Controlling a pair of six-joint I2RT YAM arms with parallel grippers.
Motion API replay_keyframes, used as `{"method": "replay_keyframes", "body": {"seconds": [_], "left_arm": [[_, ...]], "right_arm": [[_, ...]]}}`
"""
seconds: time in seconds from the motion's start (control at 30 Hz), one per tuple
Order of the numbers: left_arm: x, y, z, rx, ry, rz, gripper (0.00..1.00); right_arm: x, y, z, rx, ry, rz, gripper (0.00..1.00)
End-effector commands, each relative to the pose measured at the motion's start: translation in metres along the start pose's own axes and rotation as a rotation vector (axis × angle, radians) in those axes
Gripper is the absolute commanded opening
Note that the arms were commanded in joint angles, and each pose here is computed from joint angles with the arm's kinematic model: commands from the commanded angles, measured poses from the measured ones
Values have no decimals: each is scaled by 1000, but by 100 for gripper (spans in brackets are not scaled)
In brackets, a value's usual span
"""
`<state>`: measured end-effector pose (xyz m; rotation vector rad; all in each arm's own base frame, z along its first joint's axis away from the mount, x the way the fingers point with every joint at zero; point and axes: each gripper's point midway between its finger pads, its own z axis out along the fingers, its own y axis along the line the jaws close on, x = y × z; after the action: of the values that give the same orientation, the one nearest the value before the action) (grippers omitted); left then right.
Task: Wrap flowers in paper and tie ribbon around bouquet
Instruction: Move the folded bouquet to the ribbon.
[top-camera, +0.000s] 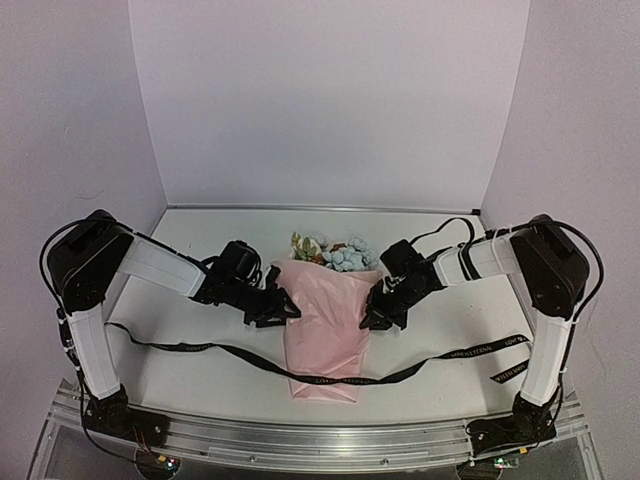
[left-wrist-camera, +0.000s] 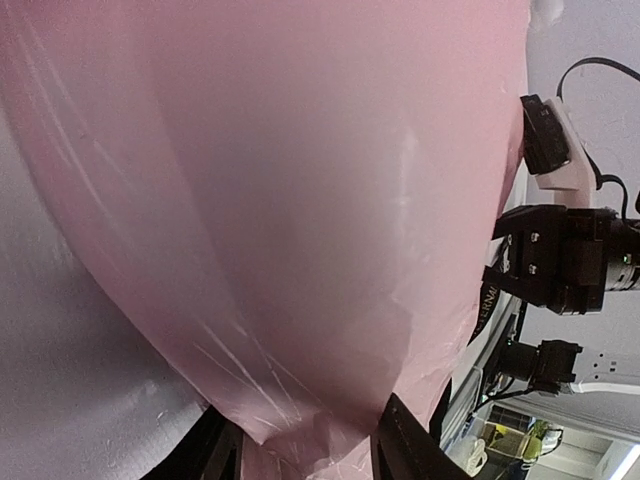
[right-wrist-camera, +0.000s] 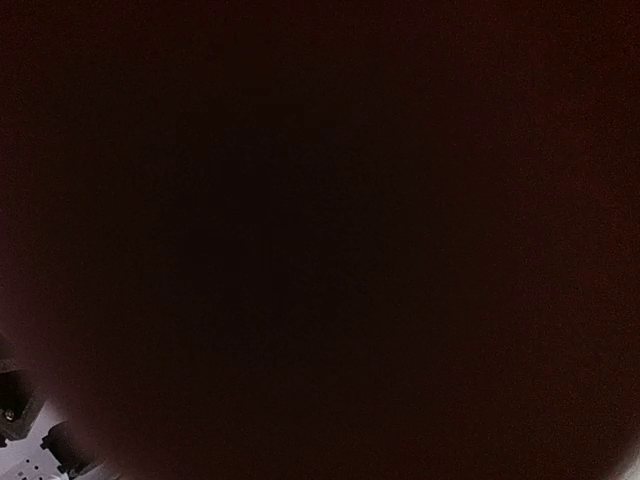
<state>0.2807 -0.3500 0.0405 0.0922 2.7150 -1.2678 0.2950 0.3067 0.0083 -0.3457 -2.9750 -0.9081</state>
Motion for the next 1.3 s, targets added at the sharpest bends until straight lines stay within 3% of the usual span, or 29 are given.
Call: {"method": "replay_keyframes", "body": {"seconds": [0.0, 0.27, 0.57, 1.27], "left_arm": [[-18, -20, 8, 25, 6, 34, 38], [-39, -21, 20, -8, 42, 17, 30], [-54, -42, 14, 42, 82, 6, 29], [-18, -62, -16, 80, 120, -23, 29]], "right_arm": [[-20, 17, -4, -15, -45, -26, 0], [-41, 28, -21, 6, -45, -34, 0], [-44, 43, -39, 34, -8, 12, 0], [1, 38, -56, 62, 31, 65, 0]]}}
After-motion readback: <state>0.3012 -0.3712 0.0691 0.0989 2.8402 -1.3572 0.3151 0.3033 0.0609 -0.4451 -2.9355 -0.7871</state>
